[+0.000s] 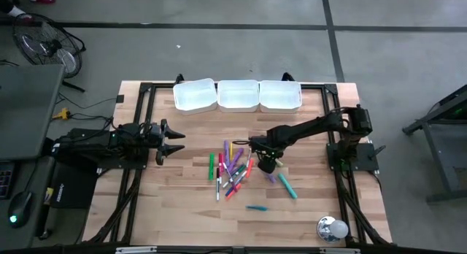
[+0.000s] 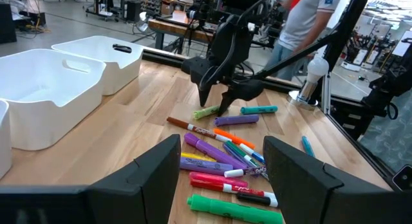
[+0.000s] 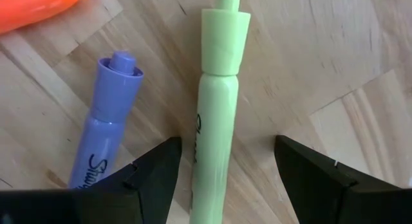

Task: Pick & Place Markers
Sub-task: Put the light green highlighter pen into the right white bin

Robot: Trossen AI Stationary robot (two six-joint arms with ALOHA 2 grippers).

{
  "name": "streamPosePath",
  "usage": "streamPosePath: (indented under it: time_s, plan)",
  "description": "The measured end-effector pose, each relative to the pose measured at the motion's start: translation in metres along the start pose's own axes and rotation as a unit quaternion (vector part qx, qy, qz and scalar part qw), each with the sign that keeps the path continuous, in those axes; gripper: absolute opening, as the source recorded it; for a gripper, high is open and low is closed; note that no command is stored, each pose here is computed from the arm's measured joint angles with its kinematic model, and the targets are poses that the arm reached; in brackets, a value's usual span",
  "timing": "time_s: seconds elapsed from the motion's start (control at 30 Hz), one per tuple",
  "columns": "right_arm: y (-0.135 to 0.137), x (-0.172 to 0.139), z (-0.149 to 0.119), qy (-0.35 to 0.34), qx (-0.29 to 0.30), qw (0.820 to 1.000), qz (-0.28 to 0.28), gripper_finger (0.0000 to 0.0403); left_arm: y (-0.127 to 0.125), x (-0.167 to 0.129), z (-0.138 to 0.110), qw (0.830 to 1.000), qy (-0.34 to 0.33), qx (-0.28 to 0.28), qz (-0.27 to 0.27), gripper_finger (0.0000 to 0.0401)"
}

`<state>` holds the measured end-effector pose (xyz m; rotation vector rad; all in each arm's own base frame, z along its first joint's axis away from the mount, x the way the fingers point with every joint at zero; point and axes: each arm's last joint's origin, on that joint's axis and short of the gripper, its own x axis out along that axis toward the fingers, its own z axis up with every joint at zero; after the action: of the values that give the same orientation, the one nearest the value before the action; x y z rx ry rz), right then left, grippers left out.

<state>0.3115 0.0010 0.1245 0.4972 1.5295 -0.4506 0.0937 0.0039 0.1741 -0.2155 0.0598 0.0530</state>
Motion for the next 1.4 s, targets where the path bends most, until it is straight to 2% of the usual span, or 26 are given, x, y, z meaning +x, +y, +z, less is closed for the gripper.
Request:
streamPosePath:
  time_s: [0.3,0.87,1.1,1.4]
  plan:
    - [0.0,0.003,0.0,0.004,0.006,1.0,-0.003,0.0232,0.0,0.0,0.0,1.0,0.0,0.0,0.0,0.022]
    - [-0.003,0.003,0.002,0.006,0.019,1.0,-0.001,0.0058,0.0,0.0,0.0,1.0,0.0,0.0,0.0,0.022]
    - [-0.008,0.0,0.004,0.007,0.029,1.0,0.011,0.0056,0.0,0.0,0.0,1.0,0.0,0.0,0.0,0.022]
    - [-0.02,-0.024,0.005,-0.022,0.046,0.998,0.03,0.0056,0.0,0.0,0.0,1.0,0.0,0.0,0.0,0.022]
